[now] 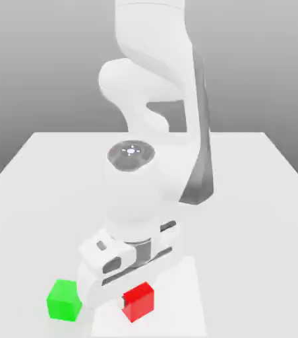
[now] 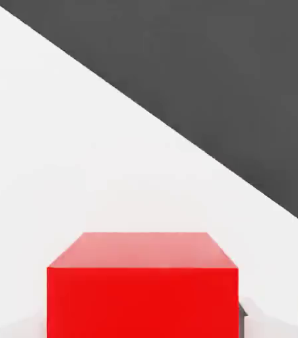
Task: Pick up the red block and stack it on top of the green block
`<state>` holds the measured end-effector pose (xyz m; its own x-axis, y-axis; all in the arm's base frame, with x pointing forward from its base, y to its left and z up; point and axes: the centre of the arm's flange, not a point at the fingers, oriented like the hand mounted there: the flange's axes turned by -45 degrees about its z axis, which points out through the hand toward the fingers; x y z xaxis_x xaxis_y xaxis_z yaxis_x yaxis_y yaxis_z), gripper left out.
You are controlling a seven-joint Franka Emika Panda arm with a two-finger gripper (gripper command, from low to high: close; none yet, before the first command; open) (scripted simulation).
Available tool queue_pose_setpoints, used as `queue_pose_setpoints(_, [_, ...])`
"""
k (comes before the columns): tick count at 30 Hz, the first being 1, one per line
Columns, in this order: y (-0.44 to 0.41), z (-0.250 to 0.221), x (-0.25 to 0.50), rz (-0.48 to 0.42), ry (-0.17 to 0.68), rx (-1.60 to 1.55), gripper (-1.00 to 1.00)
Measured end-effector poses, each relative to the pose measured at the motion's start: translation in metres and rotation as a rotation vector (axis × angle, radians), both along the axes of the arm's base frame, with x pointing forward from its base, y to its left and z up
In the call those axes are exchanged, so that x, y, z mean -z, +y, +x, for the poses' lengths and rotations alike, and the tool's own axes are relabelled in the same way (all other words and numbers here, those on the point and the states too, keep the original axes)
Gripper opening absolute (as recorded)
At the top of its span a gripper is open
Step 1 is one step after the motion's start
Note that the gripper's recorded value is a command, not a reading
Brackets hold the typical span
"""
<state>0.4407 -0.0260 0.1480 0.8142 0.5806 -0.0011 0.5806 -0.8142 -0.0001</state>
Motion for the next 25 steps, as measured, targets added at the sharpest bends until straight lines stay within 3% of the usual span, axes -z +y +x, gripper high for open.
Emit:
queue_pose_setpoints(5, [0.000,0.000,-0.051,0.000,0.000,0.000,-1.00])
queue_pose_setpoints(10, [-0.115,-0.007,-0.089,0.001,-0.001,0.332,-1.00])
queue_pose_setpoints(15, [-0.130,-0.008,-0.043,0.001,-0.001,0.378,-1.00])
queue_pose_setpoints(16, [-0.130,-0.009,-0.036,0.001,0.000,0.379,1.00])
queue_pose_setpoints(25, [-0.130,-0.008,-0.057,0.002,-0.003,0.378,1.00])
